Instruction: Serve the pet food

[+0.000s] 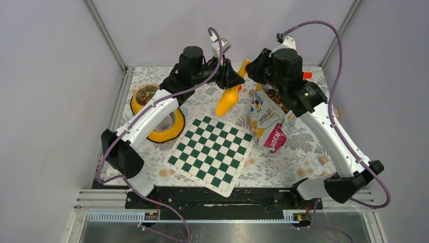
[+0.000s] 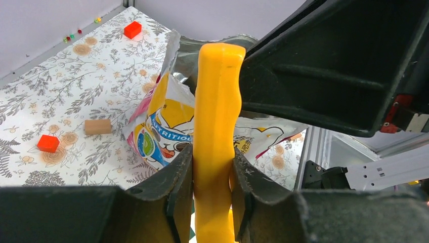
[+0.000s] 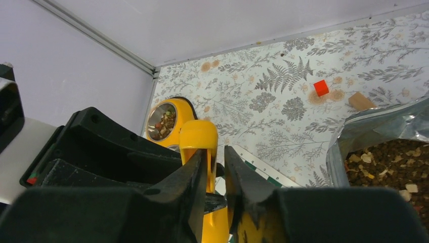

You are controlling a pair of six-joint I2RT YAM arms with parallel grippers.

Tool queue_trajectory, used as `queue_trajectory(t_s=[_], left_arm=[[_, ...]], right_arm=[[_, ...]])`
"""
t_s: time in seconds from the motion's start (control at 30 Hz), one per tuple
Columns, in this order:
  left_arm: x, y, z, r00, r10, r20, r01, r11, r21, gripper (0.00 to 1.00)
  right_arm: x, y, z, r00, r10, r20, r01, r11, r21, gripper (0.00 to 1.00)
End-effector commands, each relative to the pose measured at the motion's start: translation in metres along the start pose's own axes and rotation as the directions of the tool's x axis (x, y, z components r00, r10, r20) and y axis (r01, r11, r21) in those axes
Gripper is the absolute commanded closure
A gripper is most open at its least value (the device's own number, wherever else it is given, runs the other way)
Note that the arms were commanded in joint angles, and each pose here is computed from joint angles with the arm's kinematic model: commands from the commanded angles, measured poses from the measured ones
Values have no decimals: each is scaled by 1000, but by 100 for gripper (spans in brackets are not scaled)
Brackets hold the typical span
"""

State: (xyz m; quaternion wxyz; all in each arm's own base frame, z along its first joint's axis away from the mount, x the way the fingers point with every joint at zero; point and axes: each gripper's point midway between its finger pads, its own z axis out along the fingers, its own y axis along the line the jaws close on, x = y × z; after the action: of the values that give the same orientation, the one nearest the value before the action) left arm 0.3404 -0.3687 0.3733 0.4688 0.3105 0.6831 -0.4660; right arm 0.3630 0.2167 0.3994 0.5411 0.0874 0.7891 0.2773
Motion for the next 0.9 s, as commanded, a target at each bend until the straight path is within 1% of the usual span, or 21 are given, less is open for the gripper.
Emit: queue_trajectory(t_s=[0.0, 0.1, 0.13, 0.17, 0.23, 0.3, 0.37, 0.47, 0.53, 0.57, 0.7, 0.77, 0.8, 0.87], left_arm=[[-42, -12, -10, 993, 64, 101, -68, 997, 37, 100], [-54, -8, -20, 990, 39, 132, -47, 997, 62, 100], [-59, -8, -25, 989, 24, 145, -36, 996, 81, 100], [-66, -7, -30, 987, -22, 161, 7, 996, 90, 100], [-80, -12, -41, 979, -76, 191, 52, 990, 130, 100], [-90, -25, -50, 971, -100, 218, 59, 981, 185, 100], [-102, -42, -61, 962, -102, 254, 38, 968, 247, 100], [-117, -67, -76, 952, -103, 288, -5, 937, 350, 100], [-126, -89, -90, 947, -69, 314, -75, 903, 422, 100], [-128, -100, -97, 943, -42, 331, -119, 884, 452, 100], [-130, -135, -123, 924, 54, 379, -272, 790, 549, 100], [-127, -152, -136, 910, 95, 404, -340, 729, 595, 100], [-126, -161, -144, 901, 115, 418, -374, 695, 614, 100], [-123, -174, -155, 899, 131, 417, -397, 645, 653, 100]], right_arm=[[-15, 13, -9, 998, -60, 34, 61, 997, -46, 65], [-18, 17, -16, 992, -116, 39, 120, 989, -92, 35], [-16, 25, -20, 986, -161, 41, 166, 972, -167, 27], [-8, 28, -22, 979, -203, 28, 204, 950, -235, 21], [-3, 30, -31, 972, -234, 11, 224, 916, -334, 12], [4, 34, -37, 967, -253, -34, 213, 874, -437, 9], [14, 43, -43, 955, -290, -60, 216, 822, -526, 9], [27, 68, -56, 950, -300, -89, 161, 712, -684, 9], [30, 81, -64, 953, -291, -90, 123, 640, -758, 9], [31, 87, -67, 955, -281, -99, 99, 613, -784, 10], [23, 102, -75, 959, -277, -67, 95, 532, -841, 10], [19, 110, -83, 960, -275, -55, 87, 482, -872, 10], [18, 115, -89, 960, -275, -51, 80, 444, -893, 10], [18, 127, -106, 955, -293, -42, 64, 343, -937, 11]])
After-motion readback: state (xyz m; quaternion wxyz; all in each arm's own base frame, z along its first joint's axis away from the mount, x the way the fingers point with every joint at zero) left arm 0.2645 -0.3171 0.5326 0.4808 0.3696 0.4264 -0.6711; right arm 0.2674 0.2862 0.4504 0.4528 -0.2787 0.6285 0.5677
